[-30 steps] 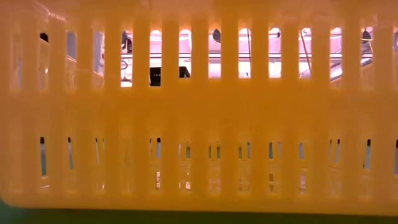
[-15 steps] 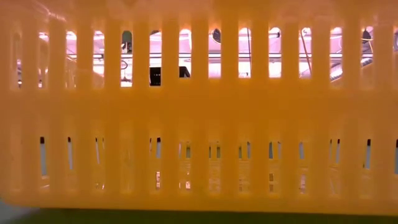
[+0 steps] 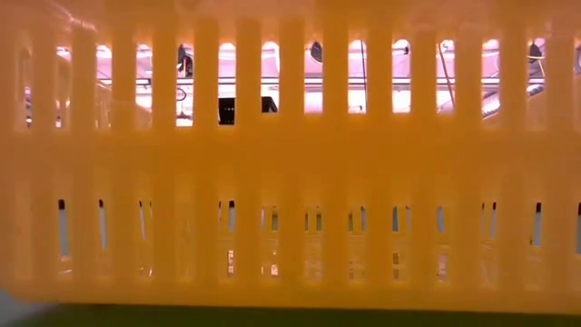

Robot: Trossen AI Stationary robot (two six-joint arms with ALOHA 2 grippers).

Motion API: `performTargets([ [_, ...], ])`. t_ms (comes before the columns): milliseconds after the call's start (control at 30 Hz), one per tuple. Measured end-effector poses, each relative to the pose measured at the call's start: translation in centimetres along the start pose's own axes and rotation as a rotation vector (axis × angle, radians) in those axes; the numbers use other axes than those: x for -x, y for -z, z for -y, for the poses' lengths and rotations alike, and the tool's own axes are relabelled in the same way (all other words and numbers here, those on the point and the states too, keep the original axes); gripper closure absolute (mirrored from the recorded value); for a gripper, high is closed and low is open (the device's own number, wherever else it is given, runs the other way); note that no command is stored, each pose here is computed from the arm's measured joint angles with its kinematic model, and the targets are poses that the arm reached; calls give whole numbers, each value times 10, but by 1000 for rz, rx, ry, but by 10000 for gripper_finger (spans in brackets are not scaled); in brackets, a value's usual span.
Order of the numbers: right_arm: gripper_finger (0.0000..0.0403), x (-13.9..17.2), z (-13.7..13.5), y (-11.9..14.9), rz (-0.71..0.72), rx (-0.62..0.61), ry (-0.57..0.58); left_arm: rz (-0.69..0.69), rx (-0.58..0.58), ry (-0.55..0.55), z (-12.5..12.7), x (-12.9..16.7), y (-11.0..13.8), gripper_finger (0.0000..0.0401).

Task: Stack baskets on shelf by color
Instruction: Put the stacked white bins on the shelf

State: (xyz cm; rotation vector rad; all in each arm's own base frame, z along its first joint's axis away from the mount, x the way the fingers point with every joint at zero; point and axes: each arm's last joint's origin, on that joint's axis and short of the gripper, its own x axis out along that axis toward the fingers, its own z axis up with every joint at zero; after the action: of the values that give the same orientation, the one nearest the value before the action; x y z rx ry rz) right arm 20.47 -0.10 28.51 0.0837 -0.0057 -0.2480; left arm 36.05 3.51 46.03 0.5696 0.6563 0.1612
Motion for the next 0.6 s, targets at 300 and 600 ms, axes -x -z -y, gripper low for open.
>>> performTargets([
  [300,255,4,1,-4,16,55,5,-65,43,129,-48,-91,42,389],
  [600,255,26,9,-5,62,53,56,-198,88,256,-48,-126,74,389],
])
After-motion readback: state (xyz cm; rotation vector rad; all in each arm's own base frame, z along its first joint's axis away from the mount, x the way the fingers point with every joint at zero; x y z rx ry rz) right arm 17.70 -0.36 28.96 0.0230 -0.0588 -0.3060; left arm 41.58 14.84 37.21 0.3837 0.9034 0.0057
